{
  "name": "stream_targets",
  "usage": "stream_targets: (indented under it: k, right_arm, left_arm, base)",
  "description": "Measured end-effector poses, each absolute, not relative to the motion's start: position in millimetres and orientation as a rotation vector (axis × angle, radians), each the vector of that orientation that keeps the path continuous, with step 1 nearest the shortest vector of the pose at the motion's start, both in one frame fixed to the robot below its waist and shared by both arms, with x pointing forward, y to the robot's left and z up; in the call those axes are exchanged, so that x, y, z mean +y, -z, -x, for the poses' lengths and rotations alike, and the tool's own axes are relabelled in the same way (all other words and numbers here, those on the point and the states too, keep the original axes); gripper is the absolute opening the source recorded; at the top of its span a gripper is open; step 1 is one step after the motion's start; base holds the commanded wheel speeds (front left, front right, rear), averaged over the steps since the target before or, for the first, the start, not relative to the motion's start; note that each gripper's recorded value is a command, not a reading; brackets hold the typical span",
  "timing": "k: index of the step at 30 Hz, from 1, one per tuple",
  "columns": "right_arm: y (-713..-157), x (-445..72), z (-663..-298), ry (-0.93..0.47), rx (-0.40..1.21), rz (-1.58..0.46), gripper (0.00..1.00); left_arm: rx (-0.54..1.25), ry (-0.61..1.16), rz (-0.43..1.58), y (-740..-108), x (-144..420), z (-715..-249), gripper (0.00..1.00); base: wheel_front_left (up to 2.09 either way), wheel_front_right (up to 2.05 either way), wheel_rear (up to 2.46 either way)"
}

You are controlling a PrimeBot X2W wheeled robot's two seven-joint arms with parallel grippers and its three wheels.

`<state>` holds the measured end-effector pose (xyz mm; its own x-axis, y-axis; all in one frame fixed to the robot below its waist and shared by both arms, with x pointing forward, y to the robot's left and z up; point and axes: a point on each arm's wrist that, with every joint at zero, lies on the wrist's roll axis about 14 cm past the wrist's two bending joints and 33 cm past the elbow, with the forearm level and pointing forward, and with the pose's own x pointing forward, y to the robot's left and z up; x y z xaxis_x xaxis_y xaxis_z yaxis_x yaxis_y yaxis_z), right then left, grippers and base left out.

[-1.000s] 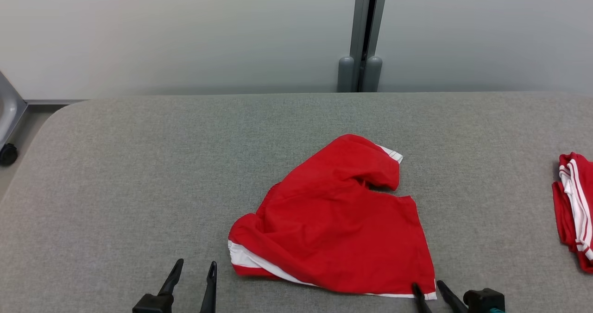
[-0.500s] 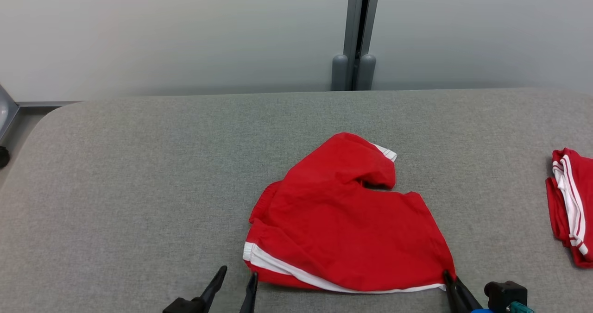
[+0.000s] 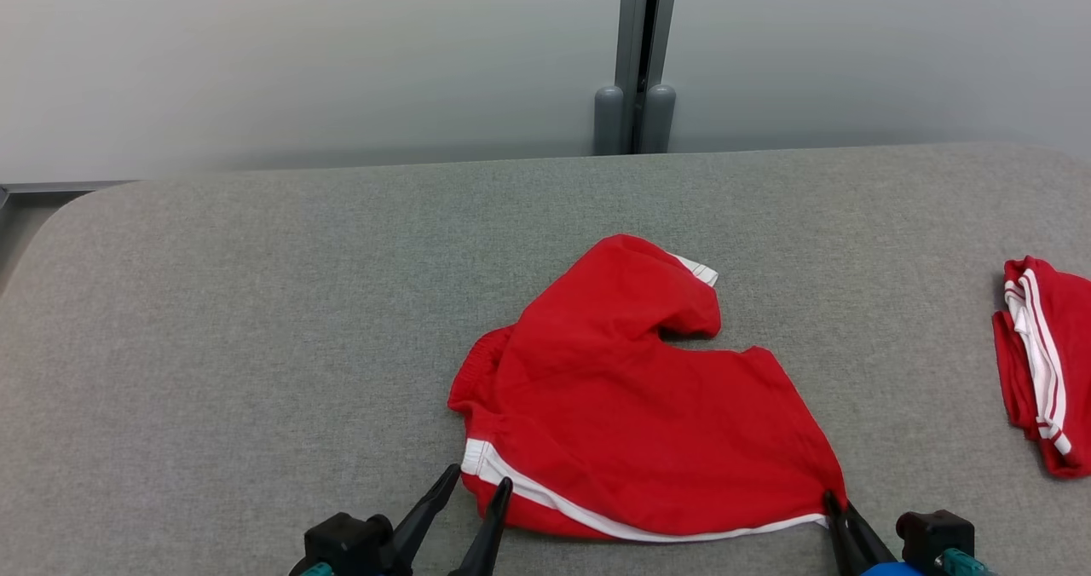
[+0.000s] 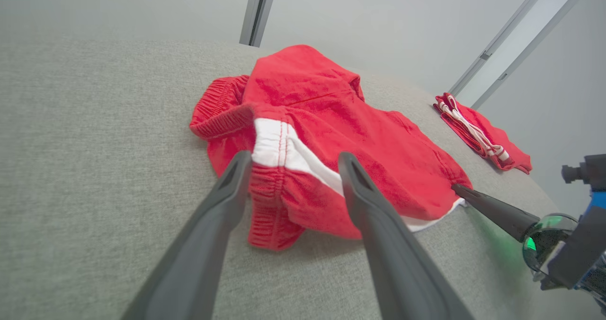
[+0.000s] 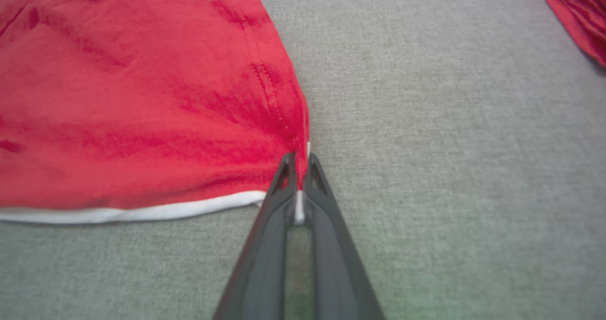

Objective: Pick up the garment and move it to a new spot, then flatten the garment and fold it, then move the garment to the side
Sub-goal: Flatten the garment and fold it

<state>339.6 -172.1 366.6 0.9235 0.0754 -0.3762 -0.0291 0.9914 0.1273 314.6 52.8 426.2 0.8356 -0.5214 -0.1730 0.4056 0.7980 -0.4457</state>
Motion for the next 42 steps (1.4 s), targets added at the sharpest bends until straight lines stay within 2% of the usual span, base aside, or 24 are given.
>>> stream_targets:
  k: [24, 25, 26, 27, 28, 37, 42]
  right_arm:
    - [-364.1, -162.8, -341.3, -0.082, 0.399, -0.128, 0.0]
    - [-364.0, -162.6, -341.3, -0.083, 0.399, -0.128, 0.0]
    - [-363.9, -162.5, -341.4, -0.083, 0.399, -0.129, 0.0]
    - [-363.9, -162.3, -341.5, -0.084, 0.399, -0.129, 0.0]
    - [-364.0, -162.1, -341.7, -0.084, 0.399, -0.129, 0.0]
    - [-374.2, -158.8, -350.8, -0.088, 0.362, -0.149, 0.0]
    - [-419.8, -155.3, -374.3, -0.087, 0.205, -0.223, 0.0]
  left_arm:
    - [0.429, 0.631, 0.398, -415.5, 49.3, -331.7, 1.0]
    - [0.431, 0.633, 0.404, -415.9, 48.5, -331.6, 0.84]
    - [0.432, 0.635, 0.408, -416.2, 47.6, -331.1, 0.46]
    - [0.432, 0.637, 0.411, -416.9, 47.0, -330.8, 0.46]
    - [0.43, 0.64, 0.412, -417.6, 46.5, -330.6, 0.0]
    - [0.359, 0.645, 0.411, -436.9, 49.8, -333.7, 0.0]
    - [0.256, 0.67, 0.4, -467.4, 49.0, -335.5, 0.0]
  base:
    - [0.0, 0.0, 0.0]
    - [0.0, 0.0, 0.0]
    - [0.0, 0.0, 0.0]
    - [0.0, 0.0, 0.0]
    - [0.0, 0.0, 0.0]
    - [0.0, 0.0, 0.0]
    - [0.0, 0.0, 0.0]
